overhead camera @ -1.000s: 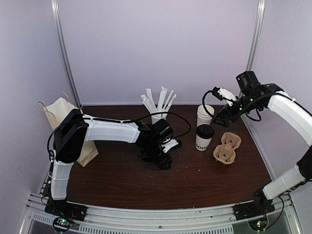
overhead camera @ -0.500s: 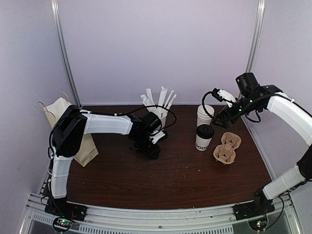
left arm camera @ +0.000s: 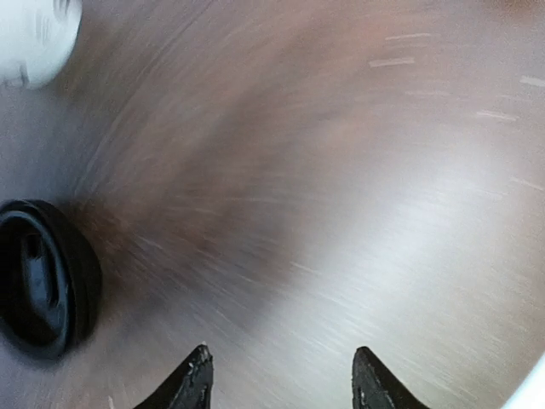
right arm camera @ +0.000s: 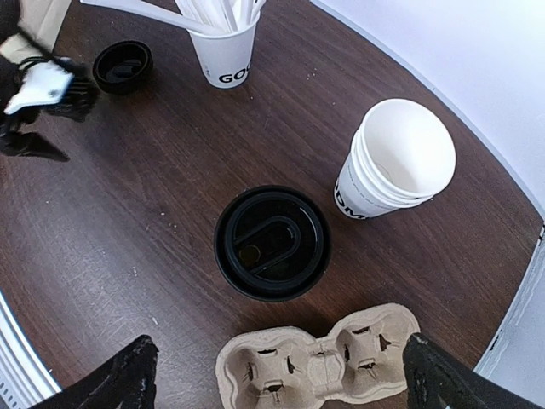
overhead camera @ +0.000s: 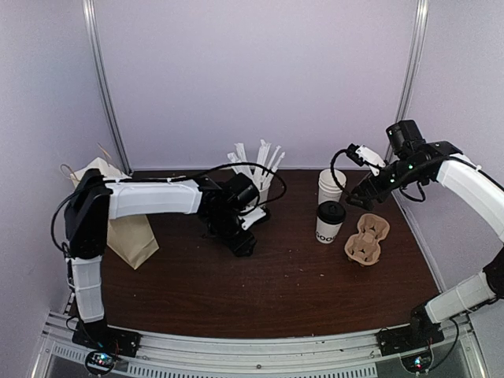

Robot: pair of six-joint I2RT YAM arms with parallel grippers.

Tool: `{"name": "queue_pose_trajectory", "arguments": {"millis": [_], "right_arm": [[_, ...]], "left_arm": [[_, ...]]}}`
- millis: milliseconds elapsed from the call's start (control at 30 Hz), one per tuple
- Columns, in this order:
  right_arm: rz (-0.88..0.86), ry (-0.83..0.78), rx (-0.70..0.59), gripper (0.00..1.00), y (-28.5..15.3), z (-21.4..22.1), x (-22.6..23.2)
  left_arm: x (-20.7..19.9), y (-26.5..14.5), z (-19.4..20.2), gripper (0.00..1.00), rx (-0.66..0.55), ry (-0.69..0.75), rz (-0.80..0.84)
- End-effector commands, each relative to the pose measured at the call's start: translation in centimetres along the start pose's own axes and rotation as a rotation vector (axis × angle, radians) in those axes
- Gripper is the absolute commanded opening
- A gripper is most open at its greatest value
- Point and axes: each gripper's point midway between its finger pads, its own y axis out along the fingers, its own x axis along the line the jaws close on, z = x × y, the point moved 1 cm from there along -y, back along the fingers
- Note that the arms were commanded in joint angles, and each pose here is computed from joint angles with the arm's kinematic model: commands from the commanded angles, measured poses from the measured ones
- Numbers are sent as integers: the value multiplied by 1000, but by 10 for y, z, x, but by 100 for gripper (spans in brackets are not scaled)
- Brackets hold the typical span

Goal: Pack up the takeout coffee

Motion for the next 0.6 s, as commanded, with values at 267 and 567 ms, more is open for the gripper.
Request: {"name": "queue_pose_trajectory", "arguments": {"millis": [267, 567], "right_arm": [[-110, -11, -61, 100, -4, -7, 16], [-238, -21, -75, 100, -6, -9, 36]], "left_arm": [[-12, -227, 45, 72, -154, -42, -200], [105, -325, 135, 91, -80, -447, -620]]}}
